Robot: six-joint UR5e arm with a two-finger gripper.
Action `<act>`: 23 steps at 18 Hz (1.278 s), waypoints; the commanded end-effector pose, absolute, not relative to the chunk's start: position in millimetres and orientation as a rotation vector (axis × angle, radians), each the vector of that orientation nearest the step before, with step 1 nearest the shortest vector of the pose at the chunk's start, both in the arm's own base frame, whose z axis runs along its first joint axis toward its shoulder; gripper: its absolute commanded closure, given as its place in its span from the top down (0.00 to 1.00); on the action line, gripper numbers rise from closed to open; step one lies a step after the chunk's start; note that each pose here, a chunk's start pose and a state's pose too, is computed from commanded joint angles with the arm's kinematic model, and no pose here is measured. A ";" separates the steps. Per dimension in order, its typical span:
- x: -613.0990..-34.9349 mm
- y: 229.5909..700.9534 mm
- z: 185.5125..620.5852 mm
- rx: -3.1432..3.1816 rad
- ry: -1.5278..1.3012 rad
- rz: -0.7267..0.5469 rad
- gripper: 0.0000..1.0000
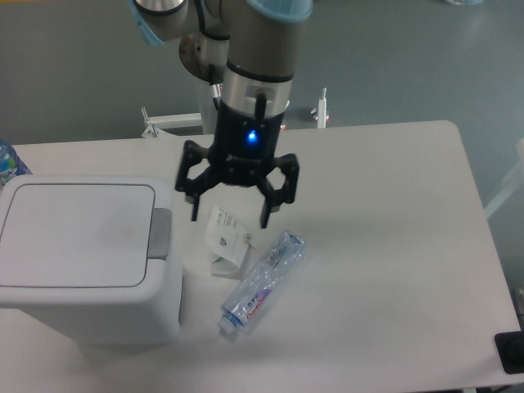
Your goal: Open the trash can
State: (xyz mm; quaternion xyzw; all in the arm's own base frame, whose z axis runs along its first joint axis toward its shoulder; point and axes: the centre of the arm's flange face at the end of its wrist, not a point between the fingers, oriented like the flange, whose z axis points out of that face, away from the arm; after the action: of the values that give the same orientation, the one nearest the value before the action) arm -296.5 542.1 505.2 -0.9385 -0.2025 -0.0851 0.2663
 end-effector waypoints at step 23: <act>-283.1 552.8 484.9 -2.558 -0.517 -0.250 1.00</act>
State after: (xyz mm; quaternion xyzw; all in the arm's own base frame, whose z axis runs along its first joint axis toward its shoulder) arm -283.1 552.8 484.9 -0.9430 -0.1907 -0.0922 0.2569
